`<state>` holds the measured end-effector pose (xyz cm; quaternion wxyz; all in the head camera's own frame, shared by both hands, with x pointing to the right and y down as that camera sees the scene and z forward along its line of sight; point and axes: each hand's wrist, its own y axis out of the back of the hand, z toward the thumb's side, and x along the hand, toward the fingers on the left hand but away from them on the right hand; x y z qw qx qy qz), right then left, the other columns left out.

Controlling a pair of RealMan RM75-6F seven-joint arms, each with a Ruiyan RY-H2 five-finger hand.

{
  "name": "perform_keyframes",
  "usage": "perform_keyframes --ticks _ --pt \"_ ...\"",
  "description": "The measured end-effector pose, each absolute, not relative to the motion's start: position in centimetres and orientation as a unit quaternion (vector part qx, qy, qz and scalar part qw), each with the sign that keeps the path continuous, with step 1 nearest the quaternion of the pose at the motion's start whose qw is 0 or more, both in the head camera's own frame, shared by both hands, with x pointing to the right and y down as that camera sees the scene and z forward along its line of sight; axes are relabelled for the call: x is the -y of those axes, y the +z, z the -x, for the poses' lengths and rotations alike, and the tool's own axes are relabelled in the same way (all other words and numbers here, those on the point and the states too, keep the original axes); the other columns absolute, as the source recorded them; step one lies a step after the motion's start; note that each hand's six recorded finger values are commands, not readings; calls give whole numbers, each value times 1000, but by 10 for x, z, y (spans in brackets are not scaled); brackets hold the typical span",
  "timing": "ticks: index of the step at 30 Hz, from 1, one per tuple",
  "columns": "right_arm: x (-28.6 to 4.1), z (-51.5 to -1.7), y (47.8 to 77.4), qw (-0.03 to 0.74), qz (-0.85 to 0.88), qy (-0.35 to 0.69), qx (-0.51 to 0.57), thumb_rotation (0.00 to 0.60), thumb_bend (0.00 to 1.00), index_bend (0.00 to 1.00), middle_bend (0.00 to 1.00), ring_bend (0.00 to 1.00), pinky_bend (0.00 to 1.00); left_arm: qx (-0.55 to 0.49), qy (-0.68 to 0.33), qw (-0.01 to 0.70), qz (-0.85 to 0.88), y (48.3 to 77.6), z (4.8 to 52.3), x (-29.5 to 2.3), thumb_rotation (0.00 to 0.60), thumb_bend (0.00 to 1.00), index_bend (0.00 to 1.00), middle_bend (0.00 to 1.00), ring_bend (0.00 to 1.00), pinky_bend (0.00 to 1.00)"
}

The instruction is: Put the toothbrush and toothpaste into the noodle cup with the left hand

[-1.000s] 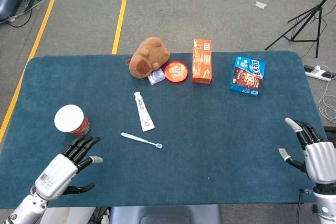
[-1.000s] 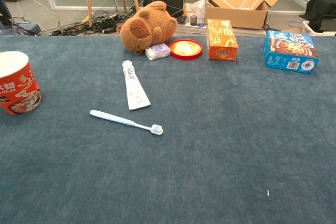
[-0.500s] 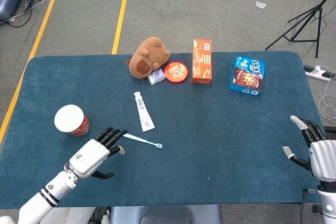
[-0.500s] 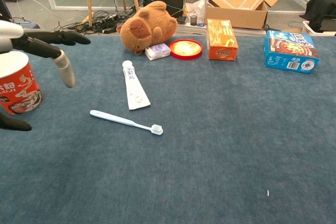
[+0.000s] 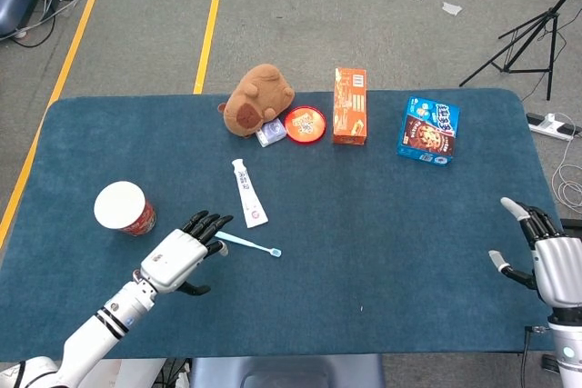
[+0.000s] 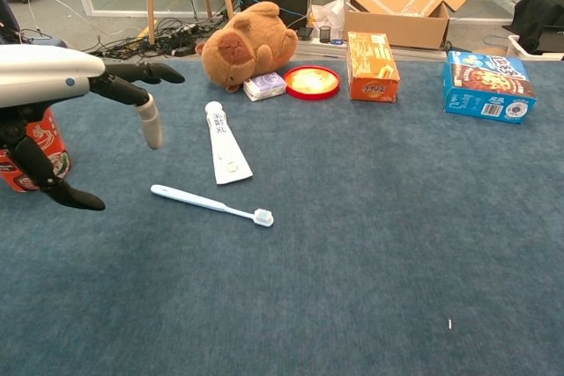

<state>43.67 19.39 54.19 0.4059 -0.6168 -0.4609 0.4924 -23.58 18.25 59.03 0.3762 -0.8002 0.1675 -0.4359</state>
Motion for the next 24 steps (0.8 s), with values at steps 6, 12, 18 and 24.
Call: perform_keyframes --ticks 6,12,18,24 --pt "-195 -434 543 407 619 494 456 600 156 191 256 237 596 -162 -439 381 797 596 235 -183 600 0 365 0 0 0" --pt "-195 -437 543 405 617 495 459 600 157 191 256 237 596 -150 -448 389 791 607 233 -182 600 0 372 0 0 0" --pt "-196 -436 543 404 619 495 455 600 157 191 256 237 596 -139 -457 397 784 621 233 -180 600 0 376 0 0 0" --pt "-196 -437 545 402 619 498 455 600 157 191 256 237 596 -138 -463 404 777 635 230 -175 600 0 376 0 0 0"
